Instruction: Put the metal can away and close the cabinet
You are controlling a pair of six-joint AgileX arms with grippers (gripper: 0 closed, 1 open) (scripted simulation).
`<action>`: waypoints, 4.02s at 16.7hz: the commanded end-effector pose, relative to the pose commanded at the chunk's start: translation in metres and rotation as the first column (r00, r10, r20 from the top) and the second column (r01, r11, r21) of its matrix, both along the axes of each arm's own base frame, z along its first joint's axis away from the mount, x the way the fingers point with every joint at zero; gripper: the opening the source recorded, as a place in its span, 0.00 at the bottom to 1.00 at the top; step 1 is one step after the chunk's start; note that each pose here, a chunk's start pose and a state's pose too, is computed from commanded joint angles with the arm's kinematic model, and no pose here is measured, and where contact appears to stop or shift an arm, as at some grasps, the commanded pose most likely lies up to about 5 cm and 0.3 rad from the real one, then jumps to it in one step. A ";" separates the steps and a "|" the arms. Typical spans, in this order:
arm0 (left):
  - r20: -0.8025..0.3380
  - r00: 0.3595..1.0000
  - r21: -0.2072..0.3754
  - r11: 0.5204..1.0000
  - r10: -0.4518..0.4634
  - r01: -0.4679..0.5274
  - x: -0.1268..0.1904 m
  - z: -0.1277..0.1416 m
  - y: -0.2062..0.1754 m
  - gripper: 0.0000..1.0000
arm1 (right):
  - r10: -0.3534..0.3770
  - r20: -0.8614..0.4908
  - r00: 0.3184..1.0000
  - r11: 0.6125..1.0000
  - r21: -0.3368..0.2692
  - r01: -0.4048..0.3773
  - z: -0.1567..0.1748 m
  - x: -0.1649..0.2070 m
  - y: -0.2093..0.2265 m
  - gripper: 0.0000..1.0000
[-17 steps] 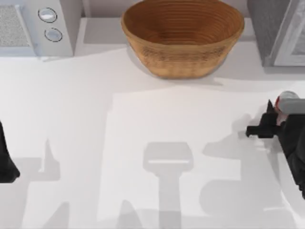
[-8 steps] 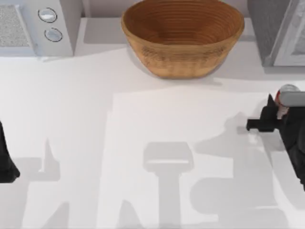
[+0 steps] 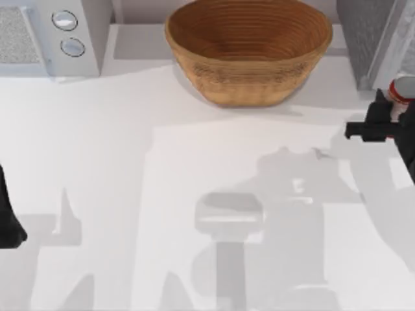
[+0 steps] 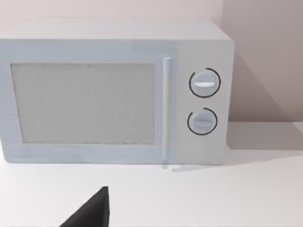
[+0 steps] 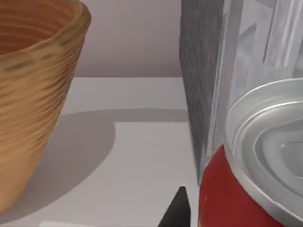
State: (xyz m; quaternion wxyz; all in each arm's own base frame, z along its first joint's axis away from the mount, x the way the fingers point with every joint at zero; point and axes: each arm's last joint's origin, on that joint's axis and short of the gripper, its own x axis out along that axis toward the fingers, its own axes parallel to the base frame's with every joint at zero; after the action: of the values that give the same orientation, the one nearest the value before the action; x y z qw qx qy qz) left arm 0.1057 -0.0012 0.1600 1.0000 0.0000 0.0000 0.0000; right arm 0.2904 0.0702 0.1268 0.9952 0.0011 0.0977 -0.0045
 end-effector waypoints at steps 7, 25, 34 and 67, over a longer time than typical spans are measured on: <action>0.000 1.000 0.000 1.000 0.000 0.000 0.000 0.000 0.000 1.00 | 0.000 0.000 1.000 1.000 0.001 0.000 0.055 -0.014 -0.004 0.00; 0.000 1.000 0.000 1.000 0.000 0.000 0.000 0.000 0.000 1.00 | 0.001 0.069 0.998 1.000 0.011 -0.001 0.084 -0.097 -0.044 0.00; 0.000 1.000 0.000 1.000 0.000 0.000 0.000 0.000 0.000 1.00 | 0.006 0.165 0.986 1.000 0.004 -0.007 0.052 -0.173 -0.068 0.00; 0.000 1.000 0.000 1.000 0.000 0.000 0.000 0.000 0.000 1.00 | 0.010 0.194 0.981 1.000 -0.003 -0.010 0.353 -0.072 -0.036 0.00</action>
State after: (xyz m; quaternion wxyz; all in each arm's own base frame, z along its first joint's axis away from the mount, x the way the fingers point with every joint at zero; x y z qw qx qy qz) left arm 0.1057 -0.0012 0.1600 1.0000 0.0000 0.0000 0.0000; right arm 0.2181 0.0339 0.4802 1.0000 0.0003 0.0003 0.0007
